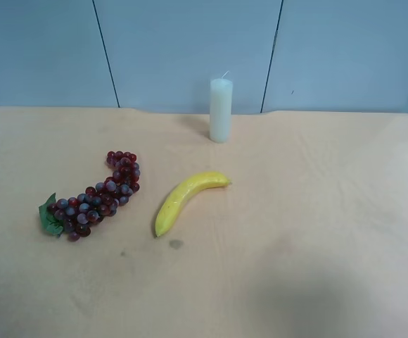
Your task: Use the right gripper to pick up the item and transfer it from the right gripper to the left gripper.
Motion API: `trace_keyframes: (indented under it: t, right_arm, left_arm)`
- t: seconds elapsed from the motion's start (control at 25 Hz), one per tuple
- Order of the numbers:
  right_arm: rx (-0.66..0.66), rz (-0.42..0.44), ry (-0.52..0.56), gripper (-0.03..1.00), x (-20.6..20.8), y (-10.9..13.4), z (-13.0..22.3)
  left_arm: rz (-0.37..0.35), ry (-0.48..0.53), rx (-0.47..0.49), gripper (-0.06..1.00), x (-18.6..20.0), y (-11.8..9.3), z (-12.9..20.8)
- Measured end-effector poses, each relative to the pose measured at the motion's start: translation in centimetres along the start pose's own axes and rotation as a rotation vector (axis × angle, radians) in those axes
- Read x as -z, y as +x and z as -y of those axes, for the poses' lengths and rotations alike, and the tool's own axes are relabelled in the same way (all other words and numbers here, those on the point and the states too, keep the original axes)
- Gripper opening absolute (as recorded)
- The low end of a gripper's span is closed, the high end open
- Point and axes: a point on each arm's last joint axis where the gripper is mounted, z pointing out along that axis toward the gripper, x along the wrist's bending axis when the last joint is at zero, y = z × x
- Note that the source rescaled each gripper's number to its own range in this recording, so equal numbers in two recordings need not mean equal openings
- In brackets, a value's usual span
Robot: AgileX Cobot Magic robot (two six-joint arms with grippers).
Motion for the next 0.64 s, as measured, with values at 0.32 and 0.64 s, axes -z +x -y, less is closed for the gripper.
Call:
trace_keyframes:
  t: [0.32,0.64]
  right_arm:
    - [0.0,0.0,0.0,1.0,0.0,0.0,0.0]
    - [0.0,0.0,0.0,1.0,0.0,0.0,0.0]
  left_arm:
    - [0.0,0.0,0.001,1.0,0.0,0.0,0.0]
    - [-0.001,0.0,0.001,1.0,0.0,0.01,0.0]
